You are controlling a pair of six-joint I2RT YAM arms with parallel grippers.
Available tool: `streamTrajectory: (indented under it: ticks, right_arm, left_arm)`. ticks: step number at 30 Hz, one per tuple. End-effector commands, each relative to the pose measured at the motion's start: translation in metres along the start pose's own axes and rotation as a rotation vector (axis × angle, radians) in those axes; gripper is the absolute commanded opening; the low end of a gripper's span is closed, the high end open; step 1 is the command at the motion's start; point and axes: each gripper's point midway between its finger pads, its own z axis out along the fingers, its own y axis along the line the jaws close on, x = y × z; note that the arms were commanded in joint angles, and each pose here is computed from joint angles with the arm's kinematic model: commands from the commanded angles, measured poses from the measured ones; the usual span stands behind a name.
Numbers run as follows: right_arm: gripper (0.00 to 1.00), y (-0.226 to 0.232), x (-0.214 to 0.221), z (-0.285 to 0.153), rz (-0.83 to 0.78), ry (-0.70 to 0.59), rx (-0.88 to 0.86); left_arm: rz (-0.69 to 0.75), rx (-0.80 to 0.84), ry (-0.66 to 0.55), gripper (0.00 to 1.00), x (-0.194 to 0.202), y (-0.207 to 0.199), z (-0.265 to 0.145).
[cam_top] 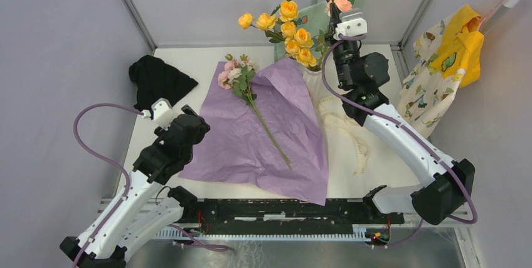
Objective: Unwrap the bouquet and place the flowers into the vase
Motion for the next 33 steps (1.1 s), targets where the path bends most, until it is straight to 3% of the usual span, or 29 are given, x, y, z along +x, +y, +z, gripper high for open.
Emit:
streamTrajectory:
  ticks: [1, 20, 33]
  right_arm:
    - [0.0, -0.026, -0.035, -0.004, 0.0, -0.072, 0.072]
    - [0.0, -0.047, -0.067, -0.01, -0.009, -0.112, 0.108]
    - [0.0, -0.043, -0.048, -0.006, -0.074, -0.05, 0.11]
  left_arm:
    - [-0.042, 0.026, -0.027, 0.81, -0.008, -0.009, 0.0]
    - [-0.041, 0.029, -0.031, 0.81, -0.009, -0.008, -0.002]
    - [-0.045, 0.034, -0.025, 0.81, -0.007, -0.008, -0.002]
